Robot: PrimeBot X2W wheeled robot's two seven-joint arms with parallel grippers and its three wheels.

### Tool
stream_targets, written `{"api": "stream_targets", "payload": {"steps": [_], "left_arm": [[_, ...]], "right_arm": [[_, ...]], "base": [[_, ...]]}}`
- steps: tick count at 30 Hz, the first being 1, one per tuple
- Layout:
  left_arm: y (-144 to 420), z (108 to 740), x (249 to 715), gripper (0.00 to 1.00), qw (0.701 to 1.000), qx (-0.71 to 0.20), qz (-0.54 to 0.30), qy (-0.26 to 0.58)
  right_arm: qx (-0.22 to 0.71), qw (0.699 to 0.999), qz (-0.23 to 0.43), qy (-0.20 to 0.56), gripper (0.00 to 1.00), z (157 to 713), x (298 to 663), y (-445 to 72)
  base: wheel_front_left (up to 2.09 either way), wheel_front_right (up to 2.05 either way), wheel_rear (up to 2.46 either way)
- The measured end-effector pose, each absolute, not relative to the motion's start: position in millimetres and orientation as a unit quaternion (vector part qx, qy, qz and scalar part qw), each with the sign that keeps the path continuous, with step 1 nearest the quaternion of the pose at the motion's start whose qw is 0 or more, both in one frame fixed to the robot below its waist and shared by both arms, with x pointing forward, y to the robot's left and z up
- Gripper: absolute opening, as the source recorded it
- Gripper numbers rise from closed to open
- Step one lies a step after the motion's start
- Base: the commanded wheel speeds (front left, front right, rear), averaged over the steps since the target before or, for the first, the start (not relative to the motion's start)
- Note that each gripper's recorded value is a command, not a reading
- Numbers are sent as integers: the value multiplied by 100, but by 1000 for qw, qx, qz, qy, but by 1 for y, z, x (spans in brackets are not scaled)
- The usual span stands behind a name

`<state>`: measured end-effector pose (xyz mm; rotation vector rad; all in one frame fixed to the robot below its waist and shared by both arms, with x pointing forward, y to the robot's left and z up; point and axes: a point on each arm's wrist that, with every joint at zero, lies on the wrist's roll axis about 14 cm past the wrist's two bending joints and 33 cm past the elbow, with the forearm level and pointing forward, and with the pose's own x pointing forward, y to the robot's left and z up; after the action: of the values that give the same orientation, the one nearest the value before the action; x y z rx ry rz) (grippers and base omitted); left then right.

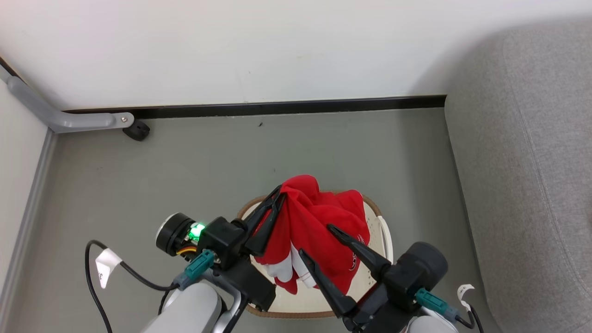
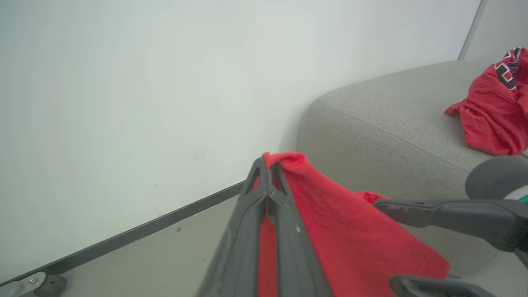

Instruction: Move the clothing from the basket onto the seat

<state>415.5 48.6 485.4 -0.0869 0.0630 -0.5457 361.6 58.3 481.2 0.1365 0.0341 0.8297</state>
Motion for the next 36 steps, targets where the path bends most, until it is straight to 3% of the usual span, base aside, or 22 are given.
{"api": "stream_targets", "payload": {"steps": [19,33,35,36], "left_arm": [[37,545,385,0,950,-51,-303,-47],[9,582,355,0,916,-112,-380,-65],[4,581,351,0,911,-121,-390,-55],[3,581,349,0,909,-129,-394,-51]], "right_arm": [[67,916,396,-10,100,499,360,54],[63,928,366,1,100,490,370,32],[65,929,364,2,47,489,371,31],[65,929,364,3,32,489,371,30]], "base": [[0,0,0],[0,0,0],[0,0,0],[0,0,0]]}}
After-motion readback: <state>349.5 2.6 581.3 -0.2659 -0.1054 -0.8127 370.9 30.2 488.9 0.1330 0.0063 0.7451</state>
